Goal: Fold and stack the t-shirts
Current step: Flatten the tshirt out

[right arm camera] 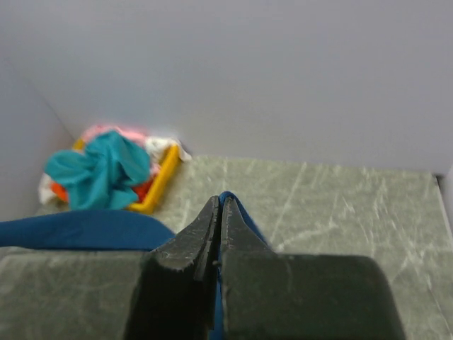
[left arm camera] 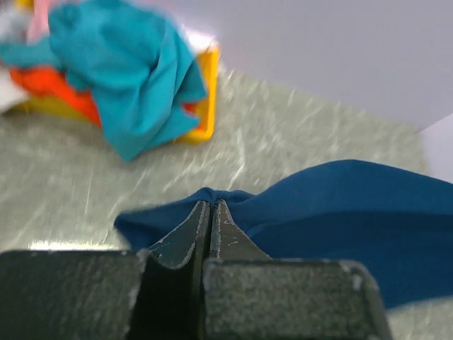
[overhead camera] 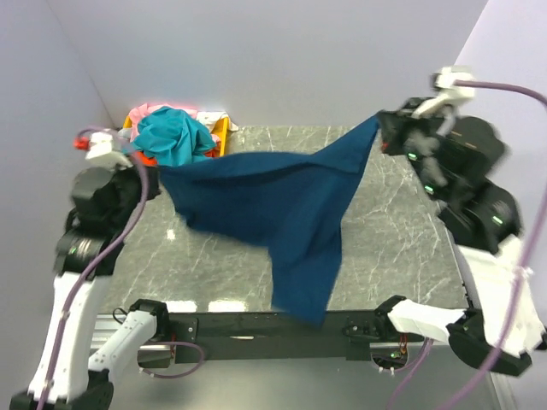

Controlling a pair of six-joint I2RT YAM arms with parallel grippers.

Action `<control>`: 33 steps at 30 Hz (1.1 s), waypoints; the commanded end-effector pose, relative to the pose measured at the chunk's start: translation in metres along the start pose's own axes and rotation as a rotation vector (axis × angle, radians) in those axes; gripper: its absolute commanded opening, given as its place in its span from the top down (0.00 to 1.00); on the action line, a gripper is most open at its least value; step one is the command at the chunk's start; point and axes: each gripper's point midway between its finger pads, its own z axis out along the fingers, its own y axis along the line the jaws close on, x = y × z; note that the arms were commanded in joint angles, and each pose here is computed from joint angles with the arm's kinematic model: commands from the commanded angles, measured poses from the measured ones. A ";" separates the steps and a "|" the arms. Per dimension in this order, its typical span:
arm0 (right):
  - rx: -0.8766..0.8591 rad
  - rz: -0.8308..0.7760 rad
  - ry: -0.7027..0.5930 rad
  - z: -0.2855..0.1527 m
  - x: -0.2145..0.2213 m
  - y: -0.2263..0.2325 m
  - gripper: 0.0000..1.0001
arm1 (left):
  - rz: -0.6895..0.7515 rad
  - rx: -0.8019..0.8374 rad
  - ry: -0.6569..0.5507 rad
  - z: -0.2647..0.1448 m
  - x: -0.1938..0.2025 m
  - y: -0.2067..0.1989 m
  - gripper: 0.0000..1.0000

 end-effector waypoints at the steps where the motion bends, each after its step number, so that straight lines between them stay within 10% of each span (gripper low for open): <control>1: -0.098 0.050 -0.233 -0.062 -0.077 -0.002 1.00 | -0.027 0.092 -0.264 -0.057 -0.076 -0.024 1.00; 18: -0.226 0.131 -0.665 -0.219 -0.186 -0.029 1.00 | 0.030 0.173 -0.690 -0.244 -0.169 -0.033 1.00; 26: -0.044 0.087 -0.567 -0.121 -0.163 -0.028 1.00 | -0.019 0.137 -0.503 -0.137 -0.128 -0.030 0.99; 33: 0.172 0.017 -0.309 0.038 -0.048 -0.054 1.00 | -0.048 -0.056 -0.143 0.045 0.007 0.020 0.96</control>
